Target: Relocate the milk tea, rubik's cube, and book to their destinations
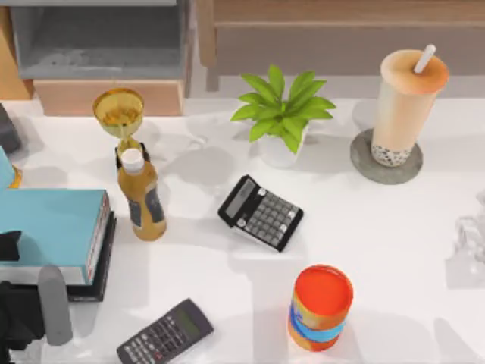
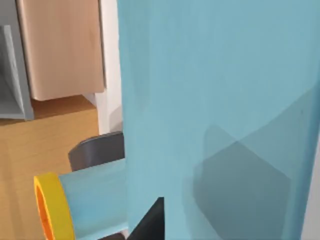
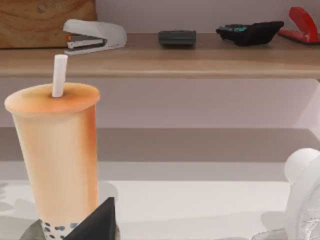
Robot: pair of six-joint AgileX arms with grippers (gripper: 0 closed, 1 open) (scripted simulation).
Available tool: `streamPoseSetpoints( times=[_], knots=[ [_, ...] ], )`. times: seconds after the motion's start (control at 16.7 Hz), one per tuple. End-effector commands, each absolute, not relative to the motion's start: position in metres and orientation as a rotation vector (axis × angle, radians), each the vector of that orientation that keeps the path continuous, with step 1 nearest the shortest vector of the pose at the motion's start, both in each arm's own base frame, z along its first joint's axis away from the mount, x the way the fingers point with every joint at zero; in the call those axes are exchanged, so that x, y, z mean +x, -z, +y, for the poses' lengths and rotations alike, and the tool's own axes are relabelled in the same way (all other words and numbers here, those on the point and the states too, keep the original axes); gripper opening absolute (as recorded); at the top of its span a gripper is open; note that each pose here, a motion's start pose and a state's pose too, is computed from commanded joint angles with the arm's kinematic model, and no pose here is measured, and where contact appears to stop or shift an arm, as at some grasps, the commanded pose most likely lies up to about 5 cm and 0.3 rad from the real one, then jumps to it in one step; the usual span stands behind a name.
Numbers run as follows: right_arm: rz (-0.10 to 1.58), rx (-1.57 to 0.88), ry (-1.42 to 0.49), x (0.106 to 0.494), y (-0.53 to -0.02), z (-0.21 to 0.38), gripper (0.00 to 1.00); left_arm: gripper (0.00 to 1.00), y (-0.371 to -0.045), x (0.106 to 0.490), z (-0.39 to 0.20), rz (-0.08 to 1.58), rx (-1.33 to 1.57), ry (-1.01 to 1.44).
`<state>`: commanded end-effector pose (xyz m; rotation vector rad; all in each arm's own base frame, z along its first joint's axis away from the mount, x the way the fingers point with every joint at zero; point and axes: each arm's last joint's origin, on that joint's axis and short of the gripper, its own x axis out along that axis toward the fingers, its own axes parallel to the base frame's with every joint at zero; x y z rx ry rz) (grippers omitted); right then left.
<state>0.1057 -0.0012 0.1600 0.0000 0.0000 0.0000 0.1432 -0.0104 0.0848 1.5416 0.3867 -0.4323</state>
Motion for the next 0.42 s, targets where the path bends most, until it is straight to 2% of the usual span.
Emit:
streamPoseSetpoints(
  times=[0.06, 0.12, 0.42],
  knots=[
    [0.000, 0.000, 0.000, 0.1057, -0.1600, -0.0012, 1.00, 0.98, -0.0848, 0.1432, -0.0104, 0.387, 1.542, 0.432],
    [0.000, 0.000, 0.000, 0.1057, -0.1600, -0.0012, 1.00, 1.00, -0.0848, 0.1432, -0.0104, 0.387, 1.542, 0.432],
    [0.000, 0.000, 0.000, 0.1057, -0.1600, -0.0012, 1.00, 1.00, -0.0848, 0.1432, -0.0104, 0.387, 1.542, 0.432]
  ],
)
